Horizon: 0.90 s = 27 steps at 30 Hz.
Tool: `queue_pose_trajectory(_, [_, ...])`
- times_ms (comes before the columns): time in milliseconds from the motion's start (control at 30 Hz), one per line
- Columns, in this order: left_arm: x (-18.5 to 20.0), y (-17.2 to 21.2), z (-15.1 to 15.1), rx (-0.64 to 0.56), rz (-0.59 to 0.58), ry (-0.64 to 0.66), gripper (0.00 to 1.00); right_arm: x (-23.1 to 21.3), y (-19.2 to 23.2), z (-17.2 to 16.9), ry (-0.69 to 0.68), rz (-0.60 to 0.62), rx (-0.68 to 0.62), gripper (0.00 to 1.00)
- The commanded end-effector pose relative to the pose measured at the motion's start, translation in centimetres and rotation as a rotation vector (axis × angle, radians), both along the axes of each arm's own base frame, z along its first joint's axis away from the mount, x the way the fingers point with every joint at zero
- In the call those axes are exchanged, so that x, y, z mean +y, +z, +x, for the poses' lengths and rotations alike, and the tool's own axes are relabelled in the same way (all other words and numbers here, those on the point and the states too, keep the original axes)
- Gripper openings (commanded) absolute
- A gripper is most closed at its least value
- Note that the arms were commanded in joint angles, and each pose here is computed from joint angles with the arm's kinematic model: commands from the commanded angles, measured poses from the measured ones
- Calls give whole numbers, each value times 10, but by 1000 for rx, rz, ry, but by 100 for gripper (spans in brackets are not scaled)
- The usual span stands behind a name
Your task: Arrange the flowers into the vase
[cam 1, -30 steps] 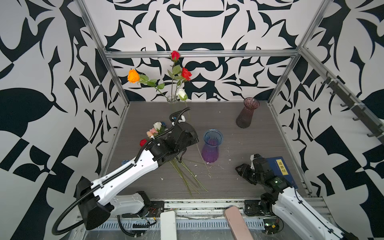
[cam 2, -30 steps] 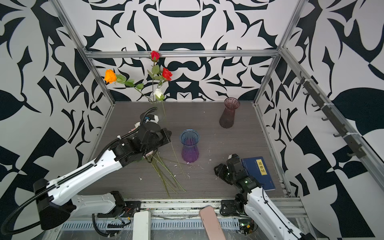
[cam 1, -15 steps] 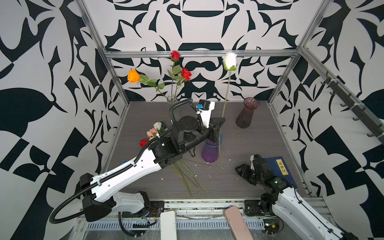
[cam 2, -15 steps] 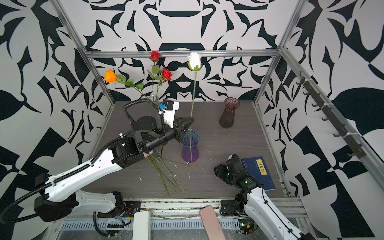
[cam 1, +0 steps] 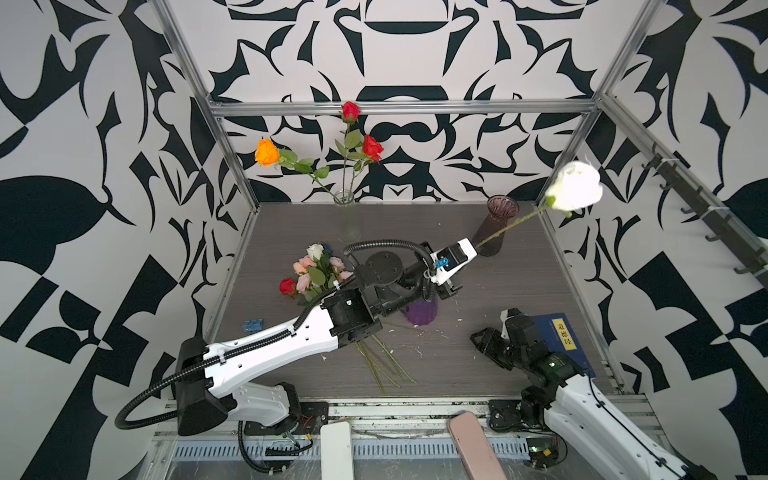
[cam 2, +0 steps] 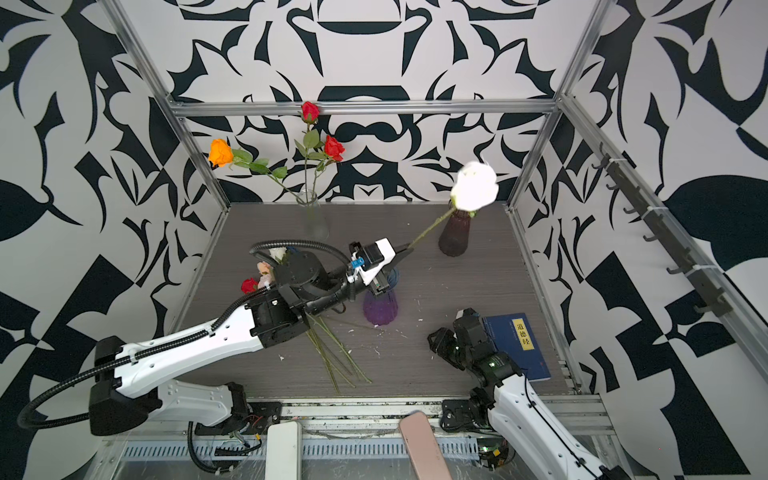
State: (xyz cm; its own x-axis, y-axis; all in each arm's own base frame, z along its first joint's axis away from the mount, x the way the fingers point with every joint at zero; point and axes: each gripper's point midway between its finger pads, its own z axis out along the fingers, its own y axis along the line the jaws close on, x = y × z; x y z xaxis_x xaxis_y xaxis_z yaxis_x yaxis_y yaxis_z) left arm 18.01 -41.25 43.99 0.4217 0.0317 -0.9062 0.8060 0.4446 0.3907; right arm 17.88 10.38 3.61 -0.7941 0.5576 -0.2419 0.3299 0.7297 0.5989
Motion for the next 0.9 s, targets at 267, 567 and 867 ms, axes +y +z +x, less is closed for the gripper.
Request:
queue_pose_trajectory(267, [1,-25,26,32,-38,136,0,0,4,4,-6,7,-22,52])
queue_pose_trajectory(567, [32,-66,57,341,-98,274,64,0,4,3,-5,8,-22,52])
queue_pose_trajectory(867, [47,-78,63,422,-111,288,74,0,4,4,-8,8,-24,52])
